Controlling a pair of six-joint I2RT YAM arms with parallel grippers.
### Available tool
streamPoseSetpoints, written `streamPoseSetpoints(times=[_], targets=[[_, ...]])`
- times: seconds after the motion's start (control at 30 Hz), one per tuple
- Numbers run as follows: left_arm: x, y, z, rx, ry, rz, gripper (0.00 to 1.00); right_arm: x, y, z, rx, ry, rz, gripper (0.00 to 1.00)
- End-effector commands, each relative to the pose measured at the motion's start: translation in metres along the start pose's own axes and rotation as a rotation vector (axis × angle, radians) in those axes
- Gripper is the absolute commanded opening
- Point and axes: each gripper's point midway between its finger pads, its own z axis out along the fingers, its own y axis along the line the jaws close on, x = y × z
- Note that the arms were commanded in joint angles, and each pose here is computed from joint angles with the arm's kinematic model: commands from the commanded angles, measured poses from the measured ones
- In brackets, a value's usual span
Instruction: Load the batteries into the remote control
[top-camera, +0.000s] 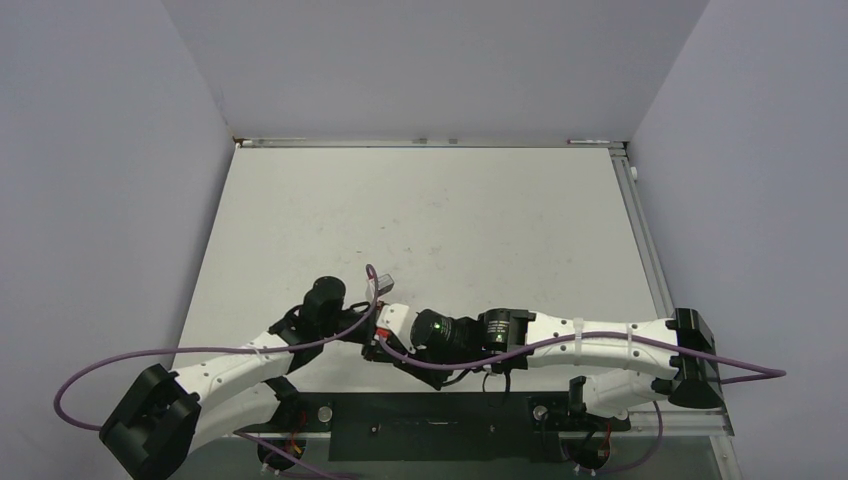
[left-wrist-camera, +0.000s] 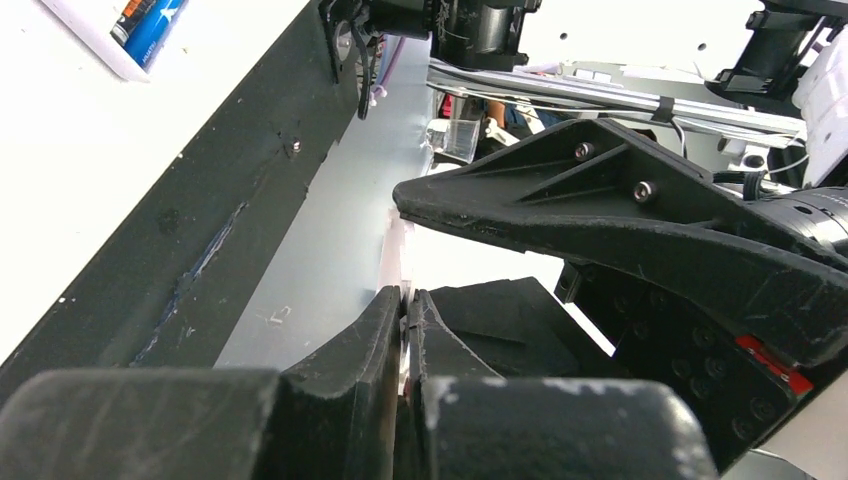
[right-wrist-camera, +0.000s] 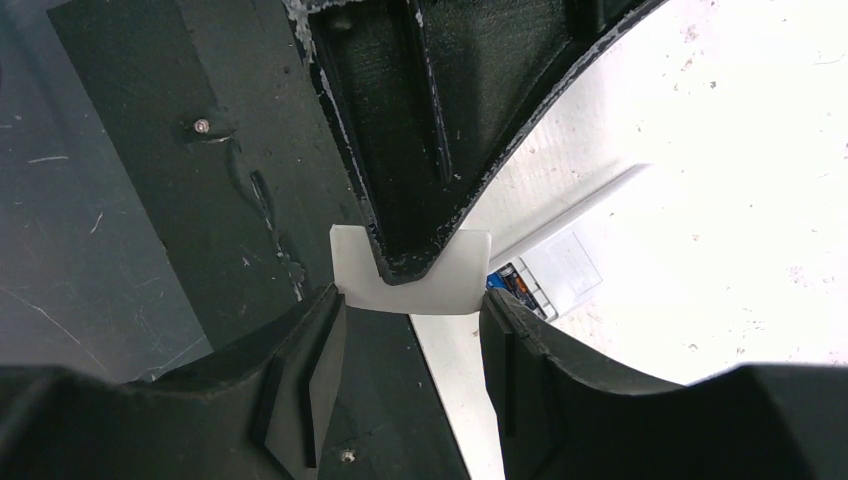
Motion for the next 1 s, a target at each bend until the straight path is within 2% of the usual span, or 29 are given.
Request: streamPoseSetpoints(times=[0.0,0.1,0.33,0.43,0.6,0.63,0.67,0.97], targets=[[0.007,-0.023,-0.005,0.098,0.023,0.027,0.0,-0.029,-0.006,-0.012,0.052,-0.112,-0.012,0.36],[0.008,-0.033,-0.007,0.147,0.017,0.035,0.0,-0.028,-0.007,-0.018,0.052,-0.159,-0.01,0.45],[0.009,-0.052,-0.013,0.223,-0.003,0.045,0.0,-0.033,-0.008,-0.044,0.04,-0.367,-0.043,0.61],[0.01,-0.058,-0.015,0.252,-0.008,0.047,0.0,-0.035,-0.006,-0.054,0.027,-0.468,-0.068,0.65],[0.011,-0.071,-0.02,0.302,-0.017,0.068,0.0,-0.037,-0.008,-0.064,0.036,-0.582,-0.109,0.67],[0.011,-0.073,-0.02,0.311,-0.021,0.073,0.0,-0.039,-0.007,-0.066,0.031,-0.601,-0.132,0.77],[0.011,-0.075,-0.021,0.318,-0.025,0.077,0.0,-0.04,-0.004,-0.066,0.023,-0.614,-0.149,0.8],[0.011,-0.09,-0.025,0.36,-0.036,0.108,0.0,-0.054,-0.004,-0.064,0.062,-0.71,-0.179,0.8]])
